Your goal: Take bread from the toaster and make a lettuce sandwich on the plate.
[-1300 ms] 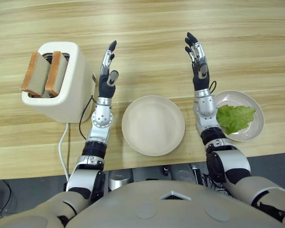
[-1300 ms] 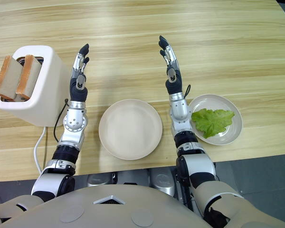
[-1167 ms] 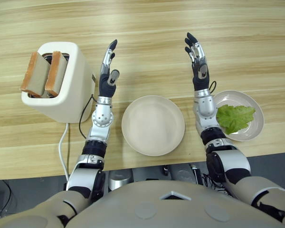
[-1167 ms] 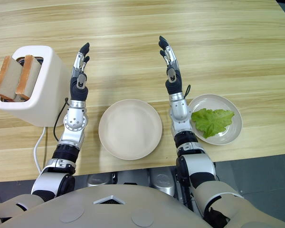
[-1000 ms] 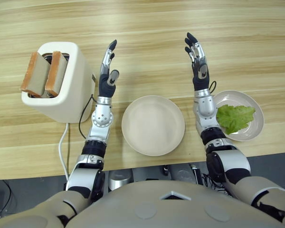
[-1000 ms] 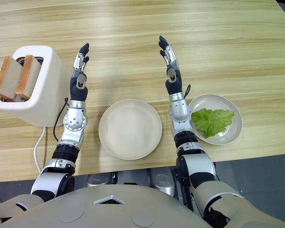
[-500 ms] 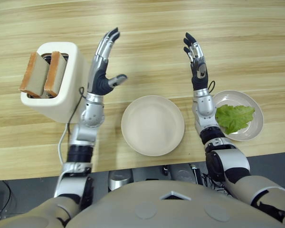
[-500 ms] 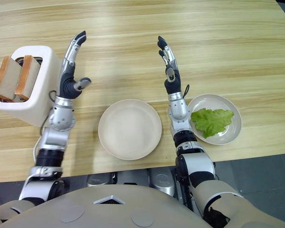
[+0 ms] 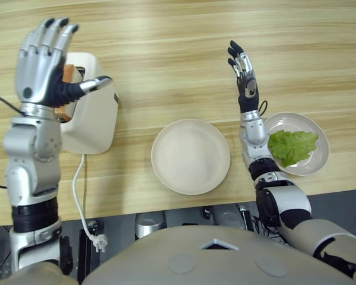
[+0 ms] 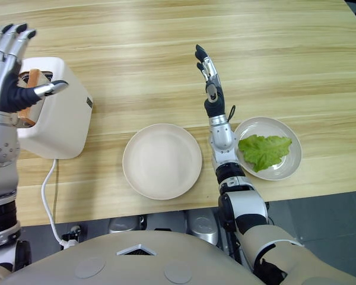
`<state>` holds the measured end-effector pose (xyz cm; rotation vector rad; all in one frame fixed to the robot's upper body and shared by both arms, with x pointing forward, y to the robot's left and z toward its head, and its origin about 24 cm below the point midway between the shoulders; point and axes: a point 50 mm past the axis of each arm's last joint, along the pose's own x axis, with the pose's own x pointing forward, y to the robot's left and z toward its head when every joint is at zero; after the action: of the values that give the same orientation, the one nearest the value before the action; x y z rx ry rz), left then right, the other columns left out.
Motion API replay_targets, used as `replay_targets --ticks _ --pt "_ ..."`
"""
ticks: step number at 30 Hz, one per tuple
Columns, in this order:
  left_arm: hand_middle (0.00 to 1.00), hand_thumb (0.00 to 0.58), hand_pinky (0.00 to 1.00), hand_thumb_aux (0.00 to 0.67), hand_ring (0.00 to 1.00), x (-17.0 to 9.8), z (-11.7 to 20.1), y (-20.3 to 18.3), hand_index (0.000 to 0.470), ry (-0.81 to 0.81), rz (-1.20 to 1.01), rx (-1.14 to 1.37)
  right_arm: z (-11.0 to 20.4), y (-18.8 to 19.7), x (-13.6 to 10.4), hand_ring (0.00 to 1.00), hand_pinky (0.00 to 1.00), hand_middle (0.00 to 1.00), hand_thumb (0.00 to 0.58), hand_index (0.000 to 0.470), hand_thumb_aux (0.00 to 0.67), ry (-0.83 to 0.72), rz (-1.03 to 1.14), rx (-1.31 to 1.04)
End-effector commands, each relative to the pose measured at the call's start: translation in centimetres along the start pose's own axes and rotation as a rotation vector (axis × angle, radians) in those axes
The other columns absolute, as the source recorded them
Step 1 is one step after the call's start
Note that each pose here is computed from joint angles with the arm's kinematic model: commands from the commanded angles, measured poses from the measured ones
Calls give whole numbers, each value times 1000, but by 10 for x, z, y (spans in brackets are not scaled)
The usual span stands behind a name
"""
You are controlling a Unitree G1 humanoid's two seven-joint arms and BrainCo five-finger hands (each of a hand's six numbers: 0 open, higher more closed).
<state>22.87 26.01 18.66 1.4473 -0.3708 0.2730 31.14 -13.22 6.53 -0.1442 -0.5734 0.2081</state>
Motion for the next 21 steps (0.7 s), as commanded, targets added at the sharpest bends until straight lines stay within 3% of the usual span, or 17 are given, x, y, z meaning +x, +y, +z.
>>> replay_targets --ticks 1,7,12,21 --pt "0 0 0 0 0 -6 -15 8 0 90 11 6 -3 -1 -3 0 0 0 0 0 0 20 -9 0" --pt "0 0 0 0 0 -31 -58 -26 0 332 -82 -25 -4 -1 -4 0 0 0 0 0 0 29 -5 0" --pt "0 0 0 0 0 -45 -87 -25 0 480 -47 -33 -5 -3 -5 0 0 0 0 0 0 35 -11 -4" --pt "0 0 0 0 0 -47 -87 -32 0 497 -109 -39 -6 -4 -6 0 0 0 0 0 0 39 -5 -21"
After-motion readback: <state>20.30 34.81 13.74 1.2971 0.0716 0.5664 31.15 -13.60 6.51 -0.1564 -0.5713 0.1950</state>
